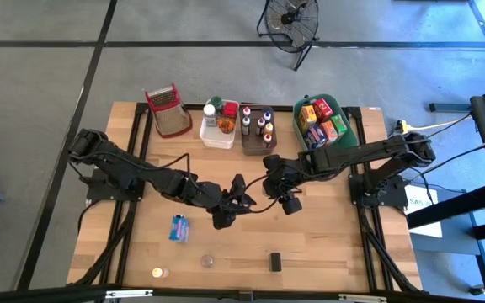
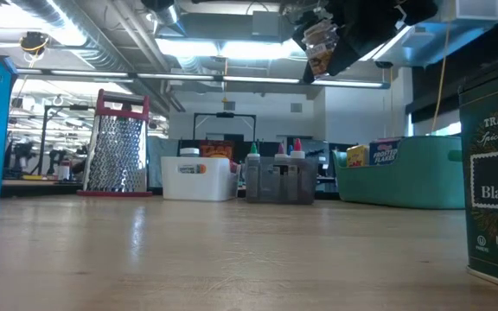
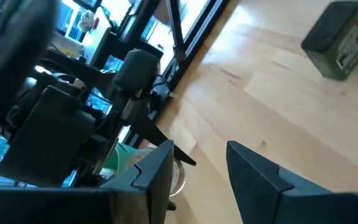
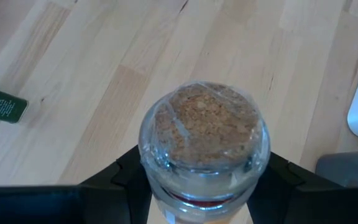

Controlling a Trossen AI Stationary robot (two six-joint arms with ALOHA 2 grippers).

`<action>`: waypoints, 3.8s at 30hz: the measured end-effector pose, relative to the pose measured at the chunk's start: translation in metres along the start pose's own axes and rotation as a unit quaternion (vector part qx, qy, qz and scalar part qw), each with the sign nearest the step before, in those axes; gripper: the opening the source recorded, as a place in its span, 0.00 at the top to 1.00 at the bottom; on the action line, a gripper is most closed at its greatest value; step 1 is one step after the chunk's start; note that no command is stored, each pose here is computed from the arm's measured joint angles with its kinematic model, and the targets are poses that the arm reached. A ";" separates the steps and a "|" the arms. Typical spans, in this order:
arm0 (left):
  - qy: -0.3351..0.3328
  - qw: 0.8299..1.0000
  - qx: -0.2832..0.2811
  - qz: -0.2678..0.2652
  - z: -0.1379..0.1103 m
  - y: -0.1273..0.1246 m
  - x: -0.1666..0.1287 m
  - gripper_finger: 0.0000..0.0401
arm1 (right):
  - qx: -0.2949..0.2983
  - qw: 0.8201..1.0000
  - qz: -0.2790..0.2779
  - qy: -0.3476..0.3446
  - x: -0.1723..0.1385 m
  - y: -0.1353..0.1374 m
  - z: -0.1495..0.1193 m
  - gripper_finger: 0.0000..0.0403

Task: Pick & Place Kitchen Items
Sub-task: Put the top brown seasoning bottle into the white bin

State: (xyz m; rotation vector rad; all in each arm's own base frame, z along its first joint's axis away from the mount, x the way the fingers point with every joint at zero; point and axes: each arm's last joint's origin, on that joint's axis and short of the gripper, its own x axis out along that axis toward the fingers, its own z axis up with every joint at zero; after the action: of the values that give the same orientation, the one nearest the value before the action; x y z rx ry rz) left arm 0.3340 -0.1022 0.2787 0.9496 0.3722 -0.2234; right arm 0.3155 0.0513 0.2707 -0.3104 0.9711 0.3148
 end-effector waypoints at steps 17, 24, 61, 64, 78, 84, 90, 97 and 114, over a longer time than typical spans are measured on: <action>-0.009 1.000 -0.023 -0.012 0.000 -0.001 0.000 0.49 | 0.000 1.000 0.001 0.003 0.000 0.000 -0.001 0.51; 0.007 0.999 -0.034 0.003 -0.001 0.000 0.000 0.35 | 0.000 1.000 0.001 0.003 0.000 0.000 -0.001 0.51; 0.064 0.994 0.053 0.067 -0.017 0.018 0.054 0.34 | -0.001 1.000 0.004 0.006 -0.001 0.000 -0.002 0.51; 0.069 0.994 0.058 0.064 -0.017 0.019 0.054 0.34 | -0.001 1.000 0.009 0.005 -0.001 0.001 -0.002 0.51; 0.082 0.994 0.065 0.035 -0.022 0.018 0.054 0.34 | -0.001 1.000 0.014 0.013 0.000 0.002 -0.003 0.51; 0.075 0.994 0.076 0.031 -0.025 0.021 0.055 0.34 | -0.002 1.000 0.014 0.011 0.000 0.002 -0.003 0.51; 0.041 0.996 0.083 0.007 -0.027 0.023 0.056 0.34 | -0.002 1.000 0.016 0.013 0.001 0.002 -0.003 0.51; 0.022 0.995 0.093 -0.009 -0.031 0.027 0.057 0.34 | -0.001 1.000 0.017 0.015 0.002 0.002 -0.003 0.51; 0.003 0.997 0.074 -0.018 -0.031 0.028 0.057 0.47 | -0.002 1.000 0.016 0.014 0.002 0.002 -0.003 0.51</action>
State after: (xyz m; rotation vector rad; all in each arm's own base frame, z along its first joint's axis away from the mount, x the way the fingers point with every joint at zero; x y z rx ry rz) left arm 0.3891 -0.0621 0.2607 1.0906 0.3824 -0.2851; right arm 0.3135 0.0518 0.2677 -0.3043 1.0033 0.3430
